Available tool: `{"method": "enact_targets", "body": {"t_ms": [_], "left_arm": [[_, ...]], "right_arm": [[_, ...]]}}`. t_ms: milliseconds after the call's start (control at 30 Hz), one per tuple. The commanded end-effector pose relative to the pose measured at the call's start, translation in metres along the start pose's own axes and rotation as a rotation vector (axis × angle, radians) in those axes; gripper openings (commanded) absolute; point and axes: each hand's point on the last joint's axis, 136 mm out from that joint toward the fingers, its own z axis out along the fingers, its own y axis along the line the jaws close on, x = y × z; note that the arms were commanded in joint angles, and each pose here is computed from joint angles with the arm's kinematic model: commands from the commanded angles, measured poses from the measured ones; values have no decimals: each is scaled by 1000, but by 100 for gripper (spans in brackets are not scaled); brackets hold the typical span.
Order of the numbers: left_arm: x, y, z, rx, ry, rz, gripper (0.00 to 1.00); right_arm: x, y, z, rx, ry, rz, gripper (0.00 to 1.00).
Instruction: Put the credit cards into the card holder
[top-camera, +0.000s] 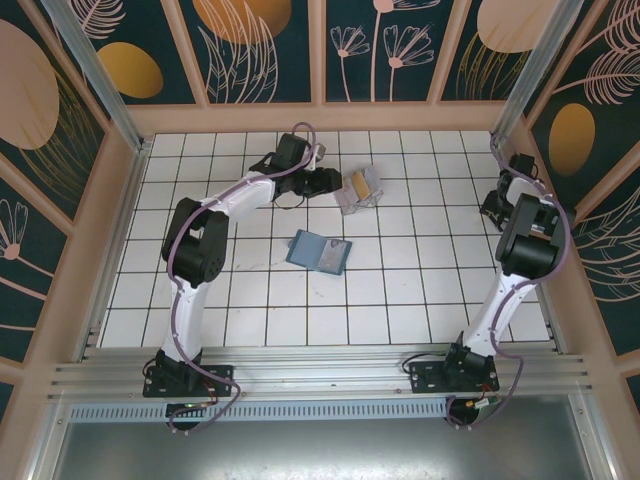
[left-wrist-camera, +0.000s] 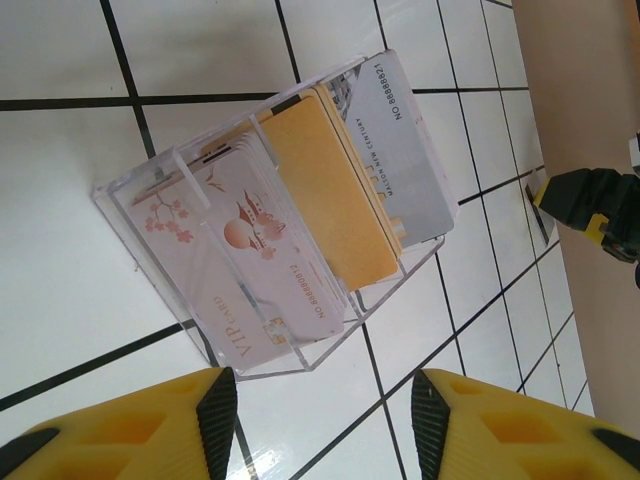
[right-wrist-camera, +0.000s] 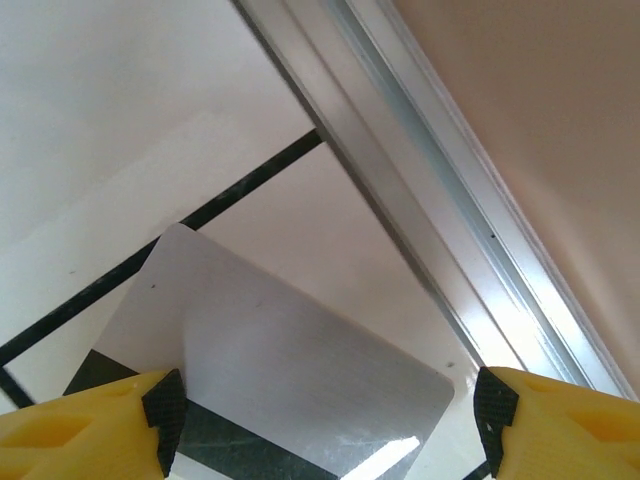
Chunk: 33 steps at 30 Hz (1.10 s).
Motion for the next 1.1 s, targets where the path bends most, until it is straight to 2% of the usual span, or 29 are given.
{"method": "enact_targets", "body": {"t_ms": [0, 633, 1067], "left_arm": [[-13, -16, -11, 45, -30, 30, 52], [-19, -21, -15, 45, -34, 32, 52], [-17, -21, -14, 51, -30, 35, 52]], "right_arm": [[30, -18, 22, 60, 106, 6, 78], [38, -32, 39, -31, 110, 94, 78], [57, -38, 45, 34, 161, 98, 82]]}}
